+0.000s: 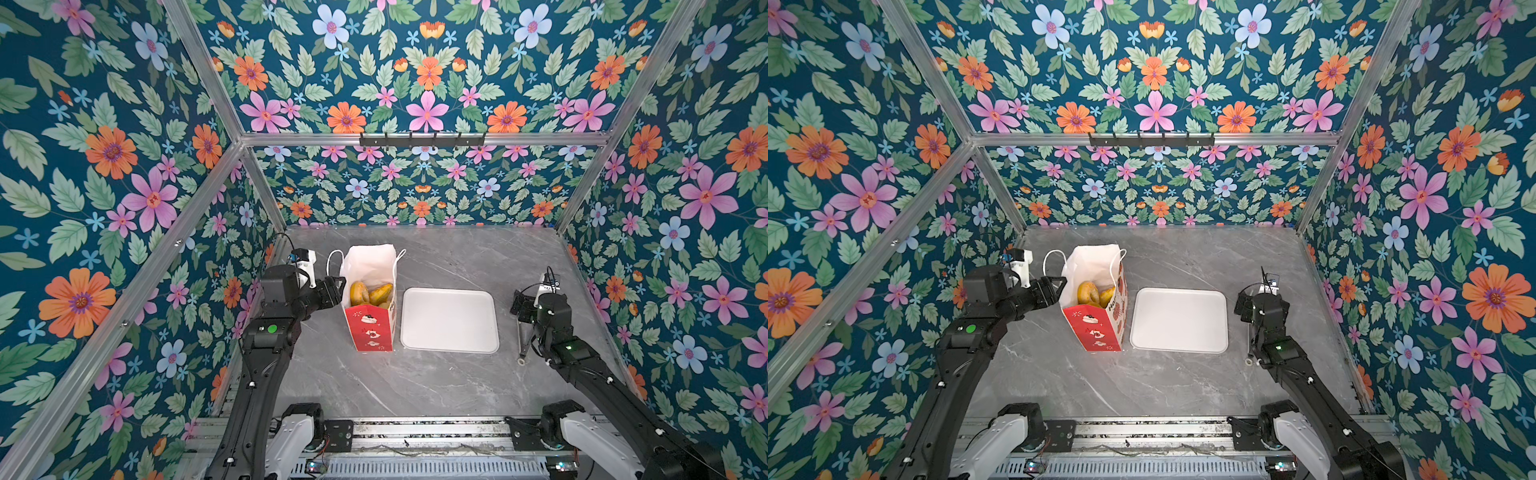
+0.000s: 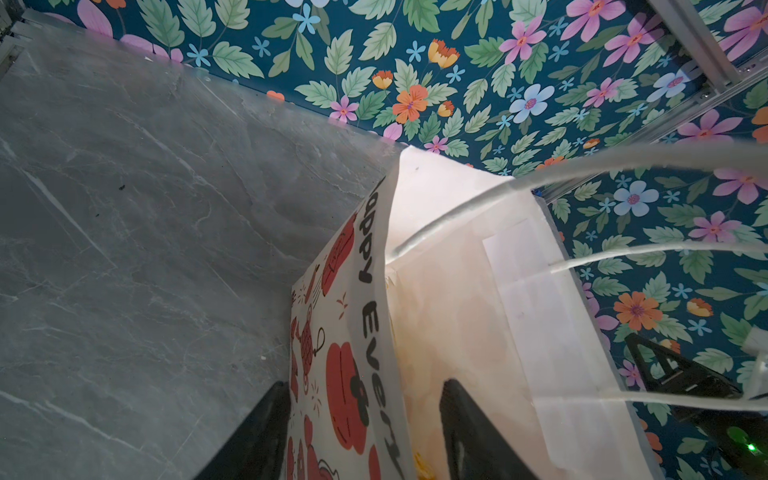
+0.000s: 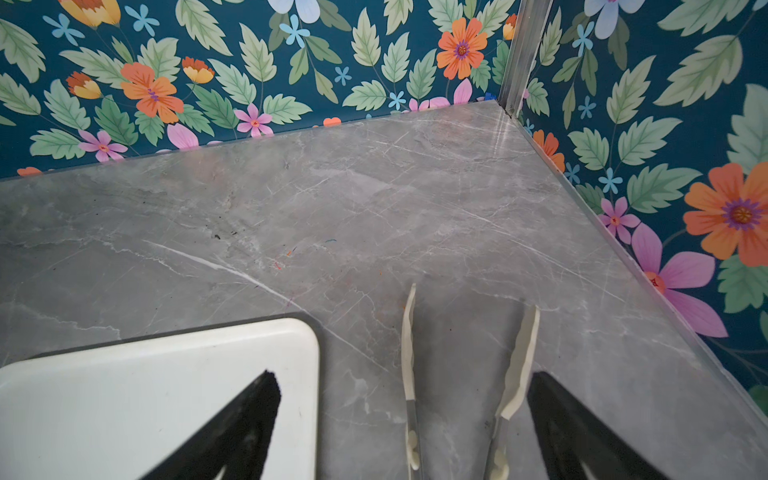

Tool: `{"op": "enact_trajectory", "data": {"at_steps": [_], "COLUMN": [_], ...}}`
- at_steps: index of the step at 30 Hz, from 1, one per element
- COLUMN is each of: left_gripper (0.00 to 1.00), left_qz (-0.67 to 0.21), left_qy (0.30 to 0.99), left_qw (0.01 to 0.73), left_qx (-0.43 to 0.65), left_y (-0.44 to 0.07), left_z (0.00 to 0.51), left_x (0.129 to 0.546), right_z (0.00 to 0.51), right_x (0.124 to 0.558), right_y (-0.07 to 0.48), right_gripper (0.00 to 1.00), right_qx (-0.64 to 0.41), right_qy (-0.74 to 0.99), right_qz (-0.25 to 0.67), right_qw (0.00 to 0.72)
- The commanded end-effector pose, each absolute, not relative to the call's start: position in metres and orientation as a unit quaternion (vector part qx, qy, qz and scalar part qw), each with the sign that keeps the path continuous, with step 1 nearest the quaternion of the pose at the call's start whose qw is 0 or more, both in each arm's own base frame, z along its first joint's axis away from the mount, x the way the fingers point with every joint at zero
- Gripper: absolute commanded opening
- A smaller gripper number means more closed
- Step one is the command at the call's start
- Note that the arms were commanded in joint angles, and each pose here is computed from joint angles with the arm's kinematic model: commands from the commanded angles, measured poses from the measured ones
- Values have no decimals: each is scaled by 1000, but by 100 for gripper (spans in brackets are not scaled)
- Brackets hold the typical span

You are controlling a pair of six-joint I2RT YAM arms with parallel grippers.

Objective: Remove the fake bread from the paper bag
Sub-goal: 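Move the left gripper to the bag rim while the right lowers toward tongs, then grip the bag rim with the left gripper and tilt it toward the tray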

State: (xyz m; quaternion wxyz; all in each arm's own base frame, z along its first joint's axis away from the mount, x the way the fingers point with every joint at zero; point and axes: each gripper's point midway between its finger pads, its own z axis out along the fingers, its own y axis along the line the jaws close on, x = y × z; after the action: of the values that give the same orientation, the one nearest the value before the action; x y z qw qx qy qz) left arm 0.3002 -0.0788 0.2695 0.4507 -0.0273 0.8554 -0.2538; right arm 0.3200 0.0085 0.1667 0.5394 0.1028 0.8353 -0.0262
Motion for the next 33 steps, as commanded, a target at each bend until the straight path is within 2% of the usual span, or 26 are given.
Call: {"op": "enact_trajectory", "data": {"at_steps": [1,7,15,18,23,33], "left_gripper": [59,50,24,19,0,0], "left_qz": [-256,-249,-236,-230,-221,-189], "left_qy": [847,845,850,851,853,843], "left_qw": [465,473,471,472,472,503], "left_qx": [-16,-16,-16,-13,-12,9], "left_y": [-82,-84,-87,-88,-88,-85], "left_z": [275,279,276,277,277,308], "left_x": [306,313,324,327,333,366], "right_z": [167,162,157,158,157,152], "right_x": [321,320,321,320,320,321], "right_y": [6,4,3,3,2,3], "right_gripper": [94,94,94,94,94,94], "right_qx": [118,122,124,125,126,129], "right_qy": [830,833,837,836,837,839], "right_qz": [-26,-31,-34,-35,-36,-35], "right_qw": [544,538,533,533,532,527]}}
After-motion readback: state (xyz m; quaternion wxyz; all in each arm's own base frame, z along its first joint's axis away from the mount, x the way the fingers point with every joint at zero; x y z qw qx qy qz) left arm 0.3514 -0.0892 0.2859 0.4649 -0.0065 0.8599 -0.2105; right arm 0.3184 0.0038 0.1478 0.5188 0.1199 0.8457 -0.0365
